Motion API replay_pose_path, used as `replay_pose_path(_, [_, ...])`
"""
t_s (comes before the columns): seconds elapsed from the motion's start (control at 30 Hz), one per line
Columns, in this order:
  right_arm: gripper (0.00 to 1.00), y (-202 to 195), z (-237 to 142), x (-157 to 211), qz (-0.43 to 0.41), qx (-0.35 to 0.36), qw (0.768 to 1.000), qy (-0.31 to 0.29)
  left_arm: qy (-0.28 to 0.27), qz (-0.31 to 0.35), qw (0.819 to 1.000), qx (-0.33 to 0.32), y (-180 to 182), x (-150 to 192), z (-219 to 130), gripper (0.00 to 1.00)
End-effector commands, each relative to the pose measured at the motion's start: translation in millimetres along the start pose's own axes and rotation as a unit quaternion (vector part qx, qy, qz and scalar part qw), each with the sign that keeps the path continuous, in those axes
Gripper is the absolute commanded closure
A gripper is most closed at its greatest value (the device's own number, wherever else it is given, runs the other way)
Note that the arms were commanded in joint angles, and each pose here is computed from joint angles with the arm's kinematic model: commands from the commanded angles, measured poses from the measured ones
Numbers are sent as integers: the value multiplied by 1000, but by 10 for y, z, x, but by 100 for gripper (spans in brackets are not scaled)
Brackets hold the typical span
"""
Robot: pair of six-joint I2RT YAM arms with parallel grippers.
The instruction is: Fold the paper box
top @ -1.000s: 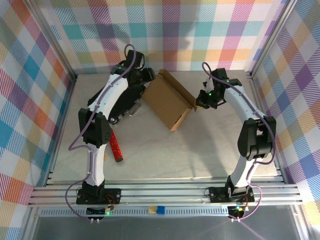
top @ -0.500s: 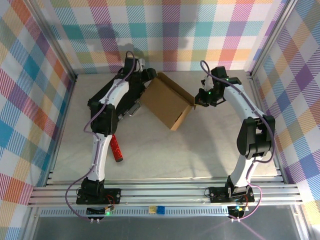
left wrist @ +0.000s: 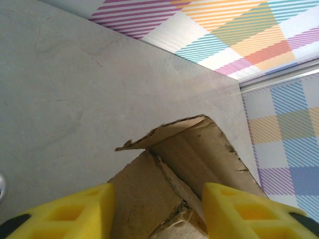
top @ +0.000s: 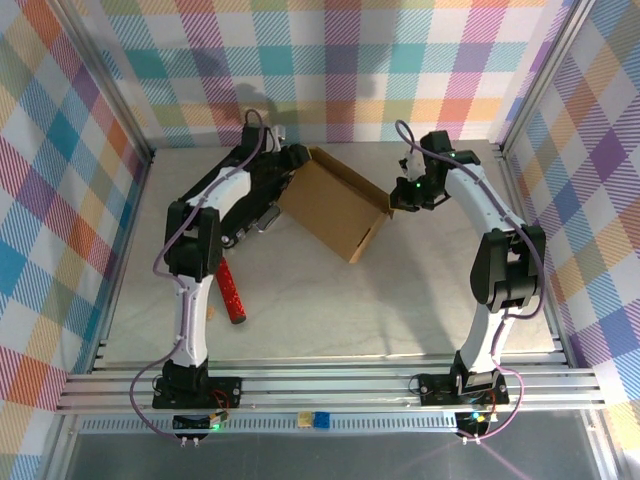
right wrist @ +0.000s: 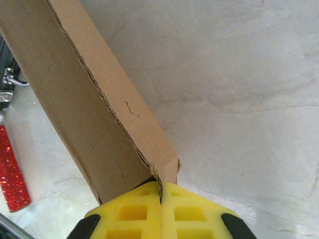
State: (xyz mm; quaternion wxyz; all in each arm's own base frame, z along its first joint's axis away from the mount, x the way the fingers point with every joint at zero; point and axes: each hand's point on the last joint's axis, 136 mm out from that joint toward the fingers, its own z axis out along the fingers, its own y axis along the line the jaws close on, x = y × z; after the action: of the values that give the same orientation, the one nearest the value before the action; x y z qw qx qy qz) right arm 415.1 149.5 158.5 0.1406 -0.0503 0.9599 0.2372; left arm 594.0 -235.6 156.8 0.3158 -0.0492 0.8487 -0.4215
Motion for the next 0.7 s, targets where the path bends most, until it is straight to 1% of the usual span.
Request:
replay_pose_path(0.0, [100,44,-41,-41,-53,-2,999,-5,0,13,999,50,-467,52,-200,54])
replay_pose_path(0.17, [100,102,-98,-57,-76,-15,997,-11,-2,10,999,41,-520,240,-408,55])
replay_pose_path(0.3, [100,108,-129,-48,-84,-13,996,-13,3,6,1000,29,-546,357,-510,57])
replay_pose_path(0.67, [100,176,-288,-72,-72,-12,997,-32,-7,5,1000,3,-572,565,-785,58])
